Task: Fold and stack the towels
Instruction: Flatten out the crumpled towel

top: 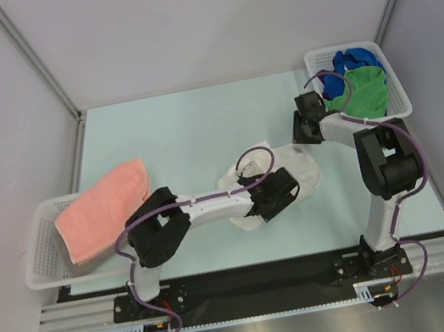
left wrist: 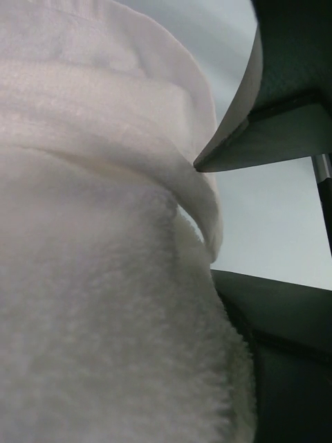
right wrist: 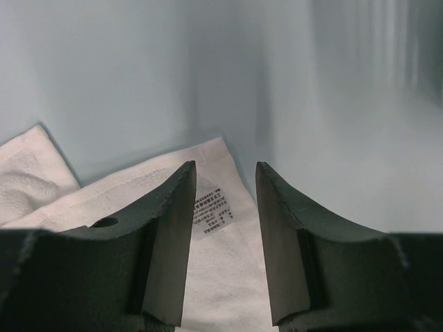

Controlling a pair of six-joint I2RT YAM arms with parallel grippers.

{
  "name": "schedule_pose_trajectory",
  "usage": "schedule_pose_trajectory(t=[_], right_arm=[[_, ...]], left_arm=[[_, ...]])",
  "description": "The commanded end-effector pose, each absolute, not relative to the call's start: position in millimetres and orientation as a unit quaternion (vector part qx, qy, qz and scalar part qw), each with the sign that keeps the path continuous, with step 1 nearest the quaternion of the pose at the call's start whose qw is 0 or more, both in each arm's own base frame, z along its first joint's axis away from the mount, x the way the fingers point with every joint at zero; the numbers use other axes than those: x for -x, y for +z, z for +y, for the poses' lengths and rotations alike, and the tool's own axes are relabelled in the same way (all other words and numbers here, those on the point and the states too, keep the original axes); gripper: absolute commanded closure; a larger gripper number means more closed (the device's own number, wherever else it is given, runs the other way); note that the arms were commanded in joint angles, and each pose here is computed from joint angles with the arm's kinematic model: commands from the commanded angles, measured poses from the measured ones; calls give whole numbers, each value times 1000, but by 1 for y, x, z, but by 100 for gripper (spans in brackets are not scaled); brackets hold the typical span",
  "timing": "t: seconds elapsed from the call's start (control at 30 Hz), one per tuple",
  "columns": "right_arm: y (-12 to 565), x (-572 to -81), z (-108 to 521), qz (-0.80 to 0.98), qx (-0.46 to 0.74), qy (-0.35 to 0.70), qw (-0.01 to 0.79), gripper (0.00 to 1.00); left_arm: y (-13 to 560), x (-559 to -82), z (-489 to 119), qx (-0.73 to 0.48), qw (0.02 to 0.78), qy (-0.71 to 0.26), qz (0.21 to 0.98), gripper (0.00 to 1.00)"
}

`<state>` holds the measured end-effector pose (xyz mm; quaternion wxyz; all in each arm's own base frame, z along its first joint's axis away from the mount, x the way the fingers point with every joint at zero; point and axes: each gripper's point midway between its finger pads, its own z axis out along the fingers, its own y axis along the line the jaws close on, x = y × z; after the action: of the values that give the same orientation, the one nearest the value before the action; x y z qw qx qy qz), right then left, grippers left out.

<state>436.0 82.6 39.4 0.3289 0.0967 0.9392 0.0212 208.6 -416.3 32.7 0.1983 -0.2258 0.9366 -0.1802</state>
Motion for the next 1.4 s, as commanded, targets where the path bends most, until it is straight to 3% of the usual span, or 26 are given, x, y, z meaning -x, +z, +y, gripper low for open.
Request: schedule_pose_trajectory(t=[0.0,0.23,0.37,0.43,0.53,0.57,0.67,0.97,1.37], right_arm=[[33,-439,87,941,-87,23,326,55],[18,-434,96,948,-76,27,307,55],[16,-433,96,951,-75,20,301,57],[14,-433,97,952,-75,22,297,65],[13,-432,98,952,-72,23,295,81],[14,-433,98,952,-74,23,297,85],[21,-433,100,950,-79,32,299,100],[103,-424,107,923,-108,85,359,100],[304,-393,100,821,-151,212,508,100]], left_arm=[[41,-224,-426,243,213,-196,926,37],[40,-229,-423,249,219,-196,923,46],[45,-231,-422,248,229,-198,920,56],[45,-231,-420,244,231,-197,921,62],[55,-232,-417,234,242,-202,919,78],[65,-234,-419,233,248,-215,915,87],[75,-234,-416,218,260,-230,912,100],[143,-230,-395,144,318,-271,897,100],[306,-243,-309,49,479,-250,840,100]])
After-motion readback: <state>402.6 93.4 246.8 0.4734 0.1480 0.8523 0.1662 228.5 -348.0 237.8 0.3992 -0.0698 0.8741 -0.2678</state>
